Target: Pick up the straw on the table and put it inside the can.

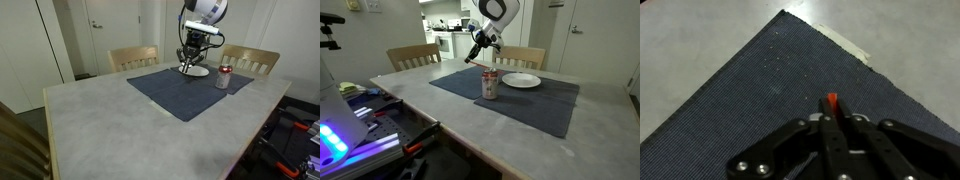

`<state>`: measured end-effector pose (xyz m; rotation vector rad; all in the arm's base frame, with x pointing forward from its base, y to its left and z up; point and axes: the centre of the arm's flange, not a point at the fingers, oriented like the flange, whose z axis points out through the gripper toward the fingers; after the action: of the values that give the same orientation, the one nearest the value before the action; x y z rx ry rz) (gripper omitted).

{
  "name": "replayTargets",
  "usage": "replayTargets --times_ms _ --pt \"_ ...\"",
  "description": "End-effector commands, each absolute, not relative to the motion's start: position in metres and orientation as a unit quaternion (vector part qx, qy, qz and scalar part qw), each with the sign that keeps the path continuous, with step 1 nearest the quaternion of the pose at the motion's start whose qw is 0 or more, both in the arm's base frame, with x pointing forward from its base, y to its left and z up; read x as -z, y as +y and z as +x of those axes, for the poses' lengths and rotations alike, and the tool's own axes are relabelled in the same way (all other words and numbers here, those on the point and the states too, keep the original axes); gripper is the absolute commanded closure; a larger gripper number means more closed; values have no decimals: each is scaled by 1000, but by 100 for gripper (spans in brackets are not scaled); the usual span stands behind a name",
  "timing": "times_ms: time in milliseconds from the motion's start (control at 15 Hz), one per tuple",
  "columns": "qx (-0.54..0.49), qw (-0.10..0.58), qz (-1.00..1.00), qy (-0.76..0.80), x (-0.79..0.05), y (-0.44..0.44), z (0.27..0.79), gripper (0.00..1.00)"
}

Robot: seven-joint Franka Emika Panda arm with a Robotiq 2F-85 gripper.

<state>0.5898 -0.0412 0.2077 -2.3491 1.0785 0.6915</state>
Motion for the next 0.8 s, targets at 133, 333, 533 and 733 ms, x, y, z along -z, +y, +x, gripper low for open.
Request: replayTargets --times_ms 133,333,533,733 --pt "-243 250 -842 413 -213 -41 592 98" --pt "-234 286 -815 447 -228 -46 595 98" --pt "-232 322 -778 487 -252 -58 599 98" --pt "-236 348 -736 531 -277 -75 600 98"
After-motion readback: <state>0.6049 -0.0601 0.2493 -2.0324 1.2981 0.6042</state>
